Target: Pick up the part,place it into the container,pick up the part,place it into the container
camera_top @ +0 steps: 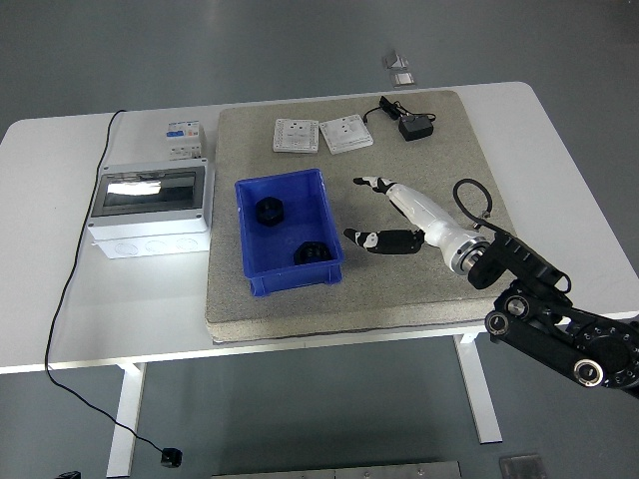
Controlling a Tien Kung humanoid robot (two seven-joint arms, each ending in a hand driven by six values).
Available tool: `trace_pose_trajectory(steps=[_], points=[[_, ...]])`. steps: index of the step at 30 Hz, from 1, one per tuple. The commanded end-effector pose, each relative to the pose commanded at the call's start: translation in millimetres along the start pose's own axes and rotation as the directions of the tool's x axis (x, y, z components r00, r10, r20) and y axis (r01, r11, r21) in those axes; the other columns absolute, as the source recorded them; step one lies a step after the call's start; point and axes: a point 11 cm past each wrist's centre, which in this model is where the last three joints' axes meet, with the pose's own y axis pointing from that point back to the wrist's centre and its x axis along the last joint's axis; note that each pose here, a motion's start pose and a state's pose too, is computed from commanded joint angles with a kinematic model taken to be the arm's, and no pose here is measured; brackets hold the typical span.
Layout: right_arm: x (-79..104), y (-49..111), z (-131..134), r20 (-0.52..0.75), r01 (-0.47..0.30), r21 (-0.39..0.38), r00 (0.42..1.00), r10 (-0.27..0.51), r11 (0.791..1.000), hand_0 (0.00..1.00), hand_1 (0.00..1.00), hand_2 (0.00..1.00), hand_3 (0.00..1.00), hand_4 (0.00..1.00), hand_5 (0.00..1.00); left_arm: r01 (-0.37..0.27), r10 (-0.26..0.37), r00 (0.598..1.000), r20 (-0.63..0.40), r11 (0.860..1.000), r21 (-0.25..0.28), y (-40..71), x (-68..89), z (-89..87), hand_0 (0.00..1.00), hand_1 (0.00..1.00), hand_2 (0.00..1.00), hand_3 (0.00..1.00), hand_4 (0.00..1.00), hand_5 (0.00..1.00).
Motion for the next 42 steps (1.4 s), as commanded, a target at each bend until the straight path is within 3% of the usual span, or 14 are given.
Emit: trace_pose_trajectory(steps=[1,2,7,8,13,14,15,25,30,35,42], points=[[1.9,4.8,3,0.049,-0.012,0.005,0.999,0.011,1.000,0.930,0.846,0.880,0.887,0.922,0.685,0.001,-0.001,1.000,-0.002,1.000,-0.002,-0.3,-0.5,-0.1,0.736,0.731,0.739,0.830,0.938,0.998],[3.5,9.0,7,0.094,-0.025,0.009,0.995,0.024,1.000,0.842,0.752,0.801,0.803,0.998,0.920,0.001,-0.001,1.000,-0.004,1.000,-0.004,-0.5,-1.1,0.0,0.734,0.728,0.738,0.831,0.937,0.998],[13.8,26.2,23,0.330,-0.133,0.022,0.936,0.119,0.991,0.842,0.752,0.801,0.803,0.998,0.920,-0.002,0.002,1.000,0.002,1.000,-0.018,0.6,-3.0,4.6,0.734,0.728,0.738,0.831,0.937,0.998],[17.3,28.1,24,0.368,-0.159,0.026,0.920,0.138,0.987,0.831,0.728,0.766,0.752,0.998,0.998,-0.002,0.002,1.000,0.004,1.000,-0.020,1.0,-3.1,5.5,0.732,0.727,0.738,0.829,0.924,0.998],[15.4,29.5,15,0.551,-0.198,0.074,0.825,0.125,0.977,0.831,0.728,0.766,0.752,0.998,0.998,-0.004,0.004,1.000,0.011,1.000,-0.022,2.2,-3.0,7.8,0.732,0.727,0.738,0.829,0.924,0.998],[15.4,28.9,12,0.580,-0.203,0.076,0.806,0.122,0.976,0.899,0.806,0.803,0.771,0.998,0.998,-0.004,0.005,1.000,0.011,1.000,-0.021,2.4,-2.8,8.0,0.731,0.728,0.738,0.830,0.921,0.998],[16.0,28.3,10,0.608,-0.208,0.077,0.785,0.120,0.975,0.899,0.806,0.803,0.771,0.998,0.998,-0.005,0.005,1.000,0.011,1.000,-0.021,2.7,-2.5,8.3,0.731,0.728,0.738,0.830,0.921,0.998],[29.1,28.9,17,0.788,-0.264,-0.013,0.591,0.172,0.965,0.910,0.827,0.822,0.787,0.998,0.998,-0.013,0.013,1.000,0.011,0.999,-0.035,7.6,3.5,16.4,0.731,0.727,0.737,0.832,0.918,0.998],[9.5,29.0,17,0.857,-0.233,-0.035,0.493,0.149,0.972,0.936,0.836,0.827,0.798,0.998,0.981,-0.023,0.023,1.000,0.017,0.999,-0.027,8.9,7.1,16.6,0.730,0.727,0.738,0.832,0.917,0.998],[0.9,28.5,16,0.876,-0.212,-0.035,0.463,0.132,0.977,0.959,0.849,0.835,0.814,0.998,0.974,-0.024,0.024,0.999,0.022,1.000,-0.007,8.3,8.7,12.3,0.730,0.729,0.740,0.838,0.917,0.998],[6.1,26.5,12,0.869,-0.207,-0.023,0.480,0.122,0.978,0.955,0.851,0.843,0.819,0.998,0.978,-0.021,0.022,0.999,0.039,1.000,-0.003,8.8,7.5,13.3,0.732,0.731,0.749,0.841,0.918,0.998]])
